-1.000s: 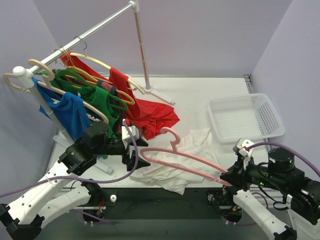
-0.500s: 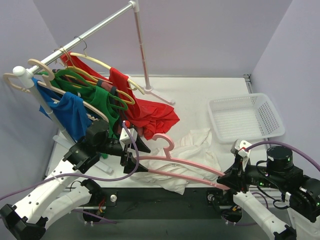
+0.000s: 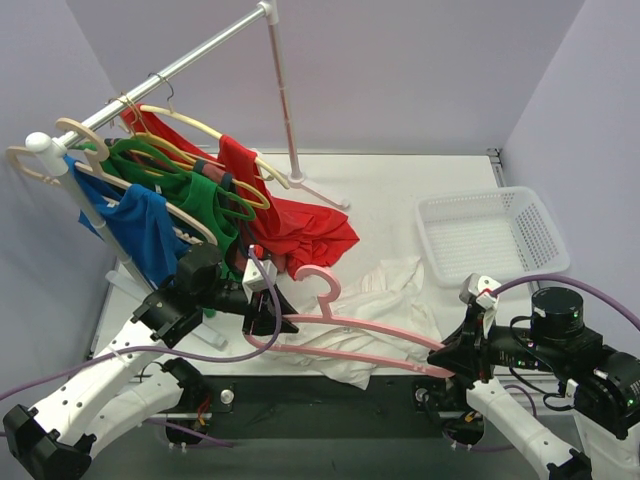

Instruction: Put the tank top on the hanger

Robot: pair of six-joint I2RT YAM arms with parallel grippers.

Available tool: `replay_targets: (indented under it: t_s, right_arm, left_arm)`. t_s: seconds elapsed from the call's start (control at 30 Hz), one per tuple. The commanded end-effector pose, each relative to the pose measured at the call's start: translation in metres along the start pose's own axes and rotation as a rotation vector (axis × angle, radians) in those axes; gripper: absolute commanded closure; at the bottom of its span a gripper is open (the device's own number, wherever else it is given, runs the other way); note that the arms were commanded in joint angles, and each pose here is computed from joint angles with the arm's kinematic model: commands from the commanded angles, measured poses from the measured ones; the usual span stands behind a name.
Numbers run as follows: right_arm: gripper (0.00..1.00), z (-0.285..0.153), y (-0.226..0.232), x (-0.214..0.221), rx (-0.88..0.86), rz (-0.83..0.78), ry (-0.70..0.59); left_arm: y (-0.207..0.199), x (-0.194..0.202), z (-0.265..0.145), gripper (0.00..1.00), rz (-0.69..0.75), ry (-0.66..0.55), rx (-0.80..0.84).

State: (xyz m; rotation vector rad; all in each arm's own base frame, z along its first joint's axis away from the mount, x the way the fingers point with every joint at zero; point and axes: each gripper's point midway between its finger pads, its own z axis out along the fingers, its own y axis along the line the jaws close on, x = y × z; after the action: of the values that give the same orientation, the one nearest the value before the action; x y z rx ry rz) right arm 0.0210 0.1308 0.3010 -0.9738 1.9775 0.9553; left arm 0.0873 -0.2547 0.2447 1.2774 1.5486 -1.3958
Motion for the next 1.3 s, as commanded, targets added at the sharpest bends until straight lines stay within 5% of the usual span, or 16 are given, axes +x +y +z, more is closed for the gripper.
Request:
replay_targets:
  t_s: [0.0,0.07,0.13,0.27,0.4,0.7,0.93,1.27]
  right_arm:
    - [1.00,0.007,-0.001,-0.012,-0.030,0.001,-0.024]
    - [1.00,0.008,-0.004,-0.011,-0.015,0.005,-0.017]
    - [0.95,0.012,-0.012,-0.006,0.013,0.027,0.007]
    - [0.48,0.018,-0.018,-0.004,0.013,0.065,0.043]
    - [0.30,0.023,-0.019,-0.030,-0.014,0.046,0.011]
    - [0.27,0.055,-0.006,-0.097,-0.162,-0.037,-0.074]
    - [0.28,0.095,0.011,-0.065,-0.224,-0.234,0.084]
    - [0.30,0.120,0.021,-0.026,-0.293,-0.346,0.148]
  left_arm:
    - [0.006,-0.011,-0.001,0.71,0.050,-0.029,-0.034]
    - [0.010,-0.009,-0.003,1.00,0.047,-0.022,-0.070]
    - [0.007,-0.011,-0.007,1.00,0.059,-0.015,-0.090]
    - [-0.002,-0.017,-0.014,1.00,0.139,0.009,-0.149]
    - [-0.011,-0.014,-0.012,1.00,0.178,0.078,-0.202]
    - [-0.035,-0.023,0.022,1.00,0.182,0.111,-0.199]
    - [-0.047,-0.033,0.040,1.00,0.152,0.097,-0.184]
    - [-0.062,-0.040,0.035,1.00,0.105,-0.019,-0.140]
